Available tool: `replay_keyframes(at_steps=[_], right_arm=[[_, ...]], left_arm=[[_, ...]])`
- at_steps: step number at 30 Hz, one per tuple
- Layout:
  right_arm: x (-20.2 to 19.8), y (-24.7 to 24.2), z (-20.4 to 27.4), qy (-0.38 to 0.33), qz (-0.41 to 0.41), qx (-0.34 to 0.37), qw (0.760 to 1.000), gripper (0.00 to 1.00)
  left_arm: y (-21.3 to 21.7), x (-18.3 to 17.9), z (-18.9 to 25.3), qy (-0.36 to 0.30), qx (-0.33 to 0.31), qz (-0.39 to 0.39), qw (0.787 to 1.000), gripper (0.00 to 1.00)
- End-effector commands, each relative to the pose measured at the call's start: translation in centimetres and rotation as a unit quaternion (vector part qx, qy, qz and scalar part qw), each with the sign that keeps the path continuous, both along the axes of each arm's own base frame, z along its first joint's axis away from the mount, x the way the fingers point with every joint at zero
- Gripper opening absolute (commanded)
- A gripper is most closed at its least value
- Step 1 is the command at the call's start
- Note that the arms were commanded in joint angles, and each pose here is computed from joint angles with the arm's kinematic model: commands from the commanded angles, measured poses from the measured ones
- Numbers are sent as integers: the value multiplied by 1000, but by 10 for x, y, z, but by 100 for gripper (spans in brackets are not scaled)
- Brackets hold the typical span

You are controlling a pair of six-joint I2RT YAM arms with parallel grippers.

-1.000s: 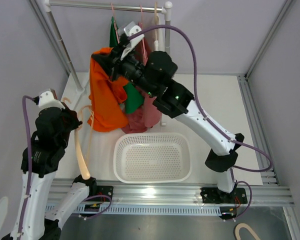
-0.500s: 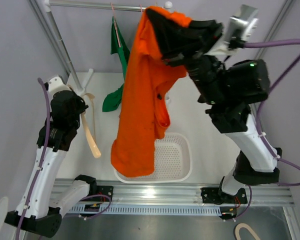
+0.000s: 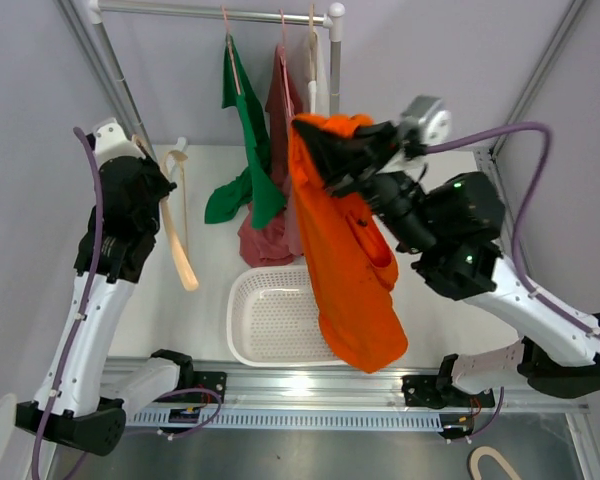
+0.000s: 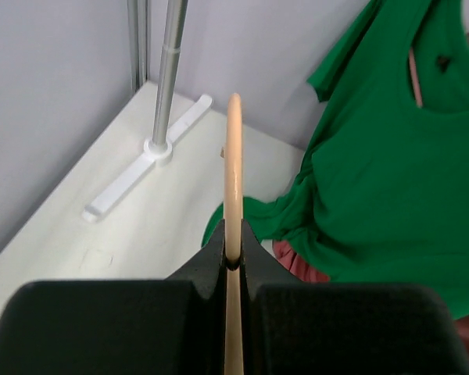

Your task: Remove the t-shirt from the hanger

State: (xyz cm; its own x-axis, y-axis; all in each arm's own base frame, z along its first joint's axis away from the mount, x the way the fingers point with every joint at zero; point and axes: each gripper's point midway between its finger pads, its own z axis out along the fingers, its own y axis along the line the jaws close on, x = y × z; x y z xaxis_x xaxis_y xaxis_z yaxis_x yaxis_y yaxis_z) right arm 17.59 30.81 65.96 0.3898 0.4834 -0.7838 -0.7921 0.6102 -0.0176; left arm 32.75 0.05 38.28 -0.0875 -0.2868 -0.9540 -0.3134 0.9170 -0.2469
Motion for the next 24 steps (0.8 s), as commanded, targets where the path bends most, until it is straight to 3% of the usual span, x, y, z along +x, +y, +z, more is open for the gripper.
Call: replay_keyframes(at_steps=[1, 7, 13, 17, 24], right_arm=[[3, 0, -28, 51, 15, 6, 999, 0], [-5, -2, -98, 154, 57, -20, 986, 0], [-20, 1, -211, 292, 86, -81, 949, 0], [-29, 7, -290, 386, 84, -161, 904, 0], [-31, 29, -441, 506, 40, -289, 812, 0]], left_arm=[[2, -2, 54, -71, 12, -7, 997, 1], [7, 2, 90, -107, 30, -15, 994, 1], [5, 14, 110, -121, 53, -43, 990, 1], [-11, 33, 112, -129, 54, -110, 984, 1], [-10, 61, 101, -103, 53, -140, 983, 1]])
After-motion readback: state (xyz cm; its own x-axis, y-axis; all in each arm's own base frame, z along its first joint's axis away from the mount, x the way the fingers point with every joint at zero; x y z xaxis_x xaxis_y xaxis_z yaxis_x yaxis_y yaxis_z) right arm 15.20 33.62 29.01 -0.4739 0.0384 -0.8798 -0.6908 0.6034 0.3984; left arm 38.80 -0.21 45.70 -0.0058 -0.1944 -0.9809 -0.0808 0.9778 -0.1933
